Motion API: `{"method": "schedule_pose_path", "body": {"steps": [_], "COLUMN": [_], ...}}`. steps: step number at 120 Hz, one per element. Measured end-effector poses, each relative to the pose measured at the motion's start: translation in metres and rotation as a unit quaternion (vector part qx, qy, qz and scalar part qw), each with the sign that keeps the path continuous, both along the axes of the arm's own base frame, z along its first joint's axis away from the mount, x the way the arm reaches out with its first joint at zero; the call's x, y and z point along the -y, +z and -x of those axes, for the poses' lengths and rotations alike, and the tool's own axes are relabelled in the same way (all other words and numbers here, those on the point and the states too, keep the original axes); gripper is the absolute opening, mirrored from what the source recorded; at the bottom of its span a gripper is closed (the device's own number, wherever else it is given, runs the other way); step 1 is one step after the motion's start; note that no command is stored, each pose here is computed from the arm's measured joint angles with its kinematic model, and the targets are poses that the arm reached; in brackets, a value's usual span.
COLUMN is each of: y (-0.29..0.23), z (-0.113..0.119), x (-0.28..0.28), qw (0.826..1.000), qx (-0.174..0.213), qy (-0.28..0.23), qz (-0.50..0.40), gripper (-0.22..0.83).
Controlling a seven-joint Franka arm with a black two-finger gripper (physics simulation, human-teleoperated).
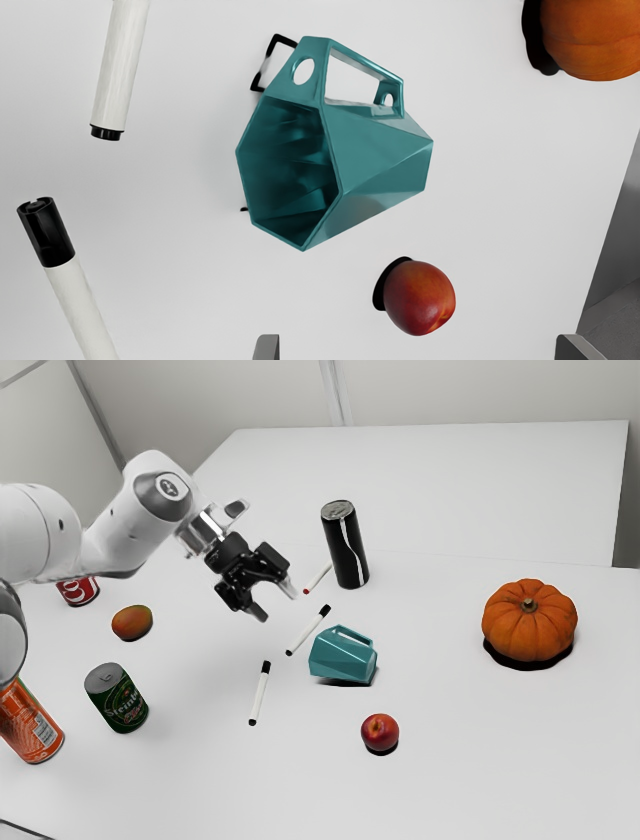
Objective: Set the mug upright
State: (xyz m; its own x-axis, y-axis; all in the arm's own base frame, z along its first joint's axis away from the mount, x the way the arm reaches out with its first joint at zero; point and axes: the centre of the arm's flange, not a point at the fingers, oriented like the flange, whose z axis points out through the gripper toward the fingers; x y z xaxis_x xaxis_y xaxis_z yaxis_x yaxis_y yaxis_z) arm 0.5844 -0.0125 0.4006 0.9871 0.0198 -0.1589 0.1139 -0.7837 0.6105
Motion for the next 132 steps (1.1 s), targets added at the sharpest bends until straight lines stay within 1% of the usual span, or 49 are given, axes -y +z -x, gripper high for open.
{"method": "schedule_pose_path", "body": {"steps": [13,46,68,79,85,91,109,118,132], "y": [-0.032,-0.085,-0.097,-0.098,-0.098,-0.098,-0.096,-0.093,-0.091], "z": [-0.008,-0.016,-0.017,-0.017,-0.017,-0.015,-0.015,-0.015,-0.015], "x": [0.007,0.027,0.047,0.057,0.061,0.062,0.063,0.067,0.069], "qw": [1.000,0.998,0.997,0.996,0.996,0.996,0.996,0.996,0.996], "qx": [-0.007,-0.013,-0.006,-0.001,0.002,0.004,0.010,0.013,0.013], "qy": [0.010,0.009,-0.004,-0.009,-0.011,-0.010,-0.007,-0.009,-0.009], "qz": [0.028,0.062,0.080,0.086,0.088,0.089,0.089,0.090,0.089], "gripper": [0.61,0.61,0.61,0.58,0.54,0.48,0.20,0.08,-0.04]}}
